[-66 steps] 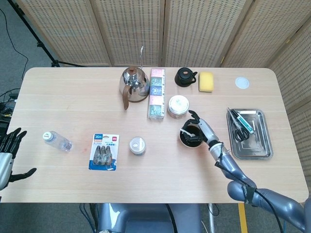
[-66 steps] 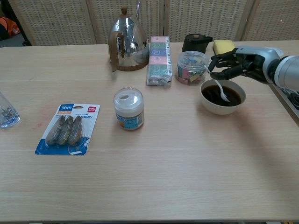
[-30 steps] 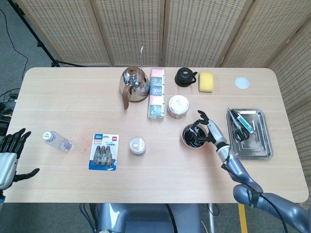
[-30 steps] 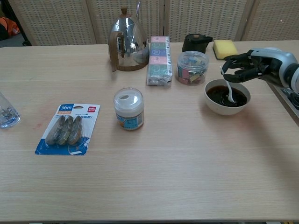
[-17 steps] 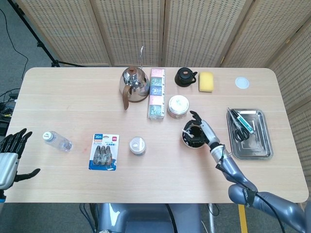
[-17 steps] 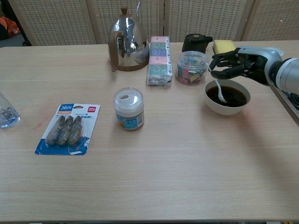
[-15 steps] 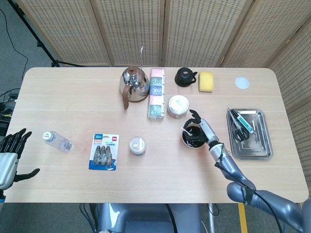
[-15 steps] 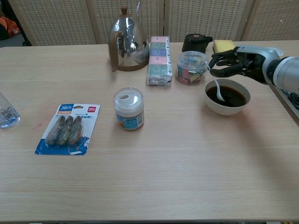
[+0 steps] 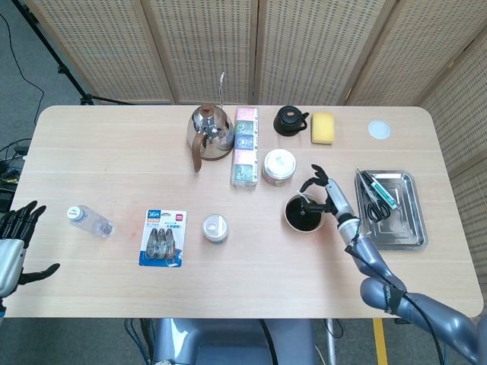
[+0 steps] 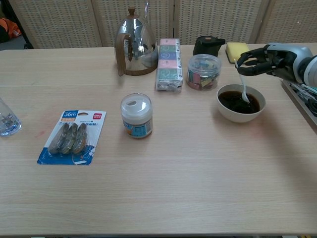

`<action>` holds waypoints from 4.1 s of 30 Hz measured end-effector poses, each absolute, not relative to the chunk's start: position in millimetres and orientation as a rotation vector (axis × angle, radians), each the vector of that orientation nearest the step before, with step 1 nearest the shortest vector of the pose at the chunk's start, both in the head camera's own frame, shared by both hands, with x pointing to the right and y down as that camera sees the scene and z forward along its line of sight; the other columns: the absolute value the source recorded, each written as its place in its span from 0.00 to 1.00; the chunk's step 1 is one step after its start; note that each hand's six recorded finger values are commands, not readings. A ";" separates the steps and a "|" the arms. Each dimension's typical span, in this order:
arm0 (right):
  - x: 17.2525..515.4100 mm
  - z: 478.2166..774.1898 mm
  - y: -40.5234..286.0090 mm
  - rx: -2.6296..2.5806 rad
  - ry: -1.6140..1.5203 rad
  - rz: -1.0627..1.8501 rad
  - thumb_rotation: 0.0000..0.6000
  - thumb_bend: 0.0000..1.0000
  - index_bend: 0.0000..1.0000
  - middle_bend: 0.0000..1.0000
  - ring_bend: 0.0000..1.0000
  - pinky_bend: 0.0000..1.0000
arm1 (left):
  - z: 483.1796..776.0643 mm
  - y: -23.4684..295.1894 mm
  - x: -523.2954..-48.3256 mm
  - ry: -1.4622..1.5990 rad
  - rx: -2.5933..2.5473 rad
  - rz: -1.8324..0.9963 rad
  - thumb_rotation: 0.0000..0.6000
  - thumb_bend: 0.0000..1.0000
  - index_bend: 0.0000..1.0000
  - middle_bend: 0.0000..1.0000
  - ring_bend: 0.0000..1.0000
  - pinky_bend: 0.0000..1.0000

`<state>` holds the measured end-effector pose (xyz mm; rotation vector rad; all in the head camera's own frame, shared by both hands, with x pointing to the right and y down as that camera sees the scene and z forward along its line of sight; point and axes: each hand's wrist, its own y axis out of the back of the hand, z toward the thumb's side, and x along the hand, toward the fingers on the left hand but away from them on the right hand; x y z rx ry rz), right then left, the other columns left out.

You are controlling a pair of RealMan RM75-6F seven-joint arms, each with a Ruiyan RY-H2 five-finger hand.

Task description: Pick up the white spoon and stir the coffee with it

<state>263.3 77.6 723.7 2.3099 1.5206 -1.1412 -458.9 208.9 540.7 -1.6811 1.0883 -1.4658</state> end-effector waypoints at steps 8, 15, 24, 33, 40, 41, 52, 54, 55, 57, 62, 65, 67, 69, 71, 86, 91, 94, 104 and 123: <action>276.4 714.4 88.0 2.299 1.503 -1.146 1.00 0.60 0.60 0.00 0.00 0.00 | 544.0 210.2 -452.9 1.062 -1.688 -1.466 1.00 0.00 0.00 0.00 0.00 0.00; 275.5 704.1 101.9 2.303 1.439 -1.118 1.00 0.59 0.60 0.00 0.00 0.00 | 545.3 211.0 -452.0 1.056 -1.691 -1.468 1.00 0.00 0.00 0.00 0.00 0.00; 260.9 707.5 101.6 2.322 1.411 -1.092 1.00 0.60 0.60 0.00 0.00 0.00 | 544.7 211.6 -452.3 1.056 -1.696 -1.465 1.00 0.00 0.00 0.00 0.00 0.00; 259.7 722.8 80.7 2.279 1.471 -1.079 1.00 0.62 0.61 0.00 0.00 0.00 | 546.4 211.3 -455.0 1.057 -1.700 -1.475 1.00 0.00 0.00 0.00 0.00 0.00; 275.0 721.0 73.7 2.270 1.497 -1.117 1.00 0.62 0.61 0.00 0.00 0.00 | 546.7 211.5 -455.7 1.060 -1.703 -1.479 1.00 0.00 0.00 0.00 0.00 0.00; 278.0 719.6 74.0 2.271 1.497 -1.124 1.00 0.62 0.61 0.00 0.00 0.00 | 546.9 211.8 -455.3 1.059 -1.705 -1.479 1.00 0.00 0.00 0.00 0.00 0.00; 289.5 704.5 93.6 2.268 1.428 -1.121 1.00 0.62 0.61 0.00 0.00 0.00 | 551.3 212.4 -449.4 1.033 -1.710 -1.483 1.00 0.00 0.00 0.00 0.00 0.00; 286.2 703.0 97.6 2.278 1.405 -1.111 1.00 0.62 0.61 0.00 0.00 0.00 | 552.0 212.7 -447.6 1.029 -1.712 -1.482 1.00 0.00 0.00 0.00 0.00 0.00; 284.2 702.7 99.2 2.286 1.395 -1.106 1.00 0.62 0.61 0.00 0.00 0.00 | 552.3 212.7 -446.9 1.028 -1.711 -1.482 1.00 0.00 0.00 0.00 0.00 0.00; 280.2 703.7 100.2 2.293 1.386 -1.095 1.00 0.62 0.61 0.00 0.00 0.00 | 552.5 212.5 -446.7 1.028 -1.710 -1.483 1.00 0.00 0.00 0.00 0.00 0.00; 267.5 710.9 95.4 2.309 1.379 -1.078 1.00 0.62 0.61 0.00 0.00 0.00 | 552.5 212.3 -447.8 1.034 -1.706 -1.487 1.00 0.00 0.00 0.00 0.00 0.00; 261.8 715.6 91.1 2.314 1.382 -1.076 1.00 0.62 0.61 0.00 0.00 0.00 | 552.0 212.1 -449.6 1.041 -1.701 -1.490 1.00 0.00 0.00 0.00 0.00 0.00; 260.0 718.9 88.0 2.311 1.390 -1.079 1.00 0.62 0.61 0.00 0.00 0.00 | 551.4 212.2 -451.3 1.047 -1.697 -1.493 1.00 0.00 0.00 0.00 0.00 0.00; 260.3 721.8 84.7 2.310 1.403 -1.088 1.00 0.62 0.61 0.00 0.00 0.00 | 551.0 212.5 -453.0 1.052 -1.693 -1.497 1.00 0.00 0.00 0.00 0.00 0.00; 262.4 724.7 79.9 2.312 1.425 -1.104 1.00 0.62 0.61 0.00 0.00 0.00 | 550.7 212.6 -454.9 1.058 -1.690 -1.501 1.00 0.00 0.00 0.00 0.00 0.00; 292.3 711.2 80.2 2.279 1.497 -1.126 1.00 0.65 0.61 0.00 0.00 0.00 | 551.6 213.8 -457.3 1.055 -1.681 -1.510 1.00 0.00 0.00 0.00 0.00 0.00; 294.9 706.0 91.6 2.293 1.459 -1.134 1.00 0.65 0.61 0.00 0.00 0.00 | 552.3 214.7 -453.5 1.046 -1.689 -1.506 1.00 0.00 0.00 0.00 0.00 0.00; 294.8 705.6 96.3 2.299 1.446 -1.135 1.00 0.65 0.61 0.00 0.00 0.00 | 551.6 214.5 -452.7 1.046 -1.688 -1.502 1.00 0.00 0.00 0.00 0.00 0.00; 293.2 705.6 97.3 2.324 1.442 -1.145 1.00 0.03 0.37 0.00 0.00 0.00 | 550.2 215.2 -453.2 1.049 -1.689 -1.496 1.00 0.00 0.00 0.00 0.00 0.00; 322.1 647.0 106.2 2.620 1.507 -1.460 1.00 0.00 0.11 0.00 0.00 0.00 | 538.1 218.6 -450.6 1.070 -1.683 -1.466 1.00 0.00 0.00 0.00 0.00 0.00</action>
